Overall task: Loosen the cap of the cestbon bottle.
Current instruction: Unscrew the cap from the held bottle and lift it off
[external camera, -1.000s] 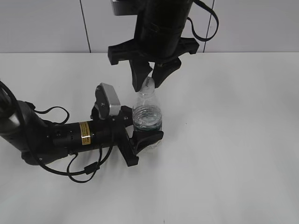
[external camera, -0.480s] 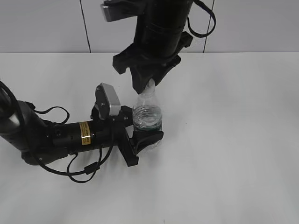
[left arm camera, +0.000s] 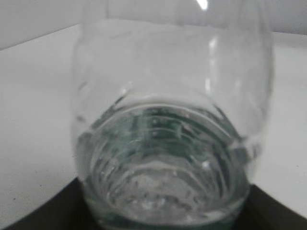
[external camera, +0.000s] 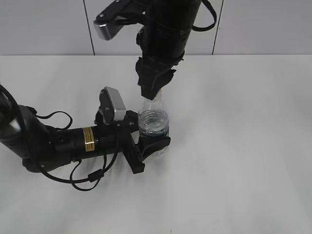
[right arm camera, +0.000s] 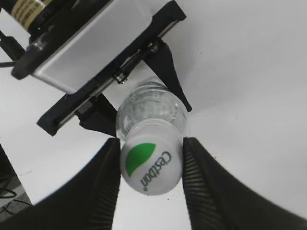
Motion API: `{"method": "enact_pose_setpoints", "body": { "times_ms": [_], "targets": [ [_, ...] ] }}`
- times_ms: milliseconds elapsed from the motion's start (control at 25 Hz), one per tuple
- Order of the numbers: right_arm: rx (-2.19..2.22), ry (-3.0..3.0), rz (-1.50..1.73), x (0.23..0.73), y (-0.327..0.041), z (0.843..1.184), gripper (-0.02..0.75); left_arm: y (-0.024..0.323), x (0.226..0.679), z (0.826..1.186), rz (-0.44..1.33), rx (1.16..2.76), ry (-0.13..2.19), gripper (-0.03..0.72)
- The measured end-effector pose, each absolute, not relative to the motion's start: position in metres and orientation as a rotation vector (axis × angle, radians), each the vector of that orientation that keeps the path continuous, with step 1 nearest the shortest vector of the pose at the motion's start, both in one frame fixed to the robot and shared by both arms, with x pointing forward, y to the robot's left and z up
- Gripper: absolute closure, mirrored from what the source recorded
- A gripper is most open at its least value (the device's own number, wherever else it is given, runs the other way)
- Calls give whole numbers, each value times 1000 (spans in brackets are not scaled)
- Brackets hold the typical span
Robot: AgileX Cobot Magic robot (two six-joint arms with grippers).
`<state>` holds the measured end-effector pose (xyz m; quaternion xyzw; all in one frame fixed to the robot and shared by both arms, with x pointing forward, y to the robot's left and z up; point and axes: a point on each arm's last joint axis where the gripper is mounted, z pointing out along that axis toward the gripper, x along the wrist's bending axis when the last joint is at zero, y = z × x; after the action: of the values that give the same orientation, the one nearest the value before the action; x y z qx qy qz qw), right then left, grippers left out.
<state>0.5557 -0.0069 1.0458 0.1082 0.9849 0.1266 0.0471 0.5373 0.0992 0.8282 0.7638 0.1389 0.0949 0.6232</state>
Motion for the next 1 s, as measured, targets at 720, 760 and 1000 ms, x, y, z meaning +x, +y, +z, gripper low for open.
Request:
{"method": "enact_pose_setpoints", "body": {
  "times_ms": [720,760,1000],
  "targets": [
    [-180,2963,351,553,-9,1053,449,99,537,828,216,1755,321,274],
    [-207,2959,349,553,-9,1053,449,99,537,828,217,1755,321,274],
    [-319,2941,339,553,-9,1053,449,99,537,828,217,1755,321,274]
  ]
}}
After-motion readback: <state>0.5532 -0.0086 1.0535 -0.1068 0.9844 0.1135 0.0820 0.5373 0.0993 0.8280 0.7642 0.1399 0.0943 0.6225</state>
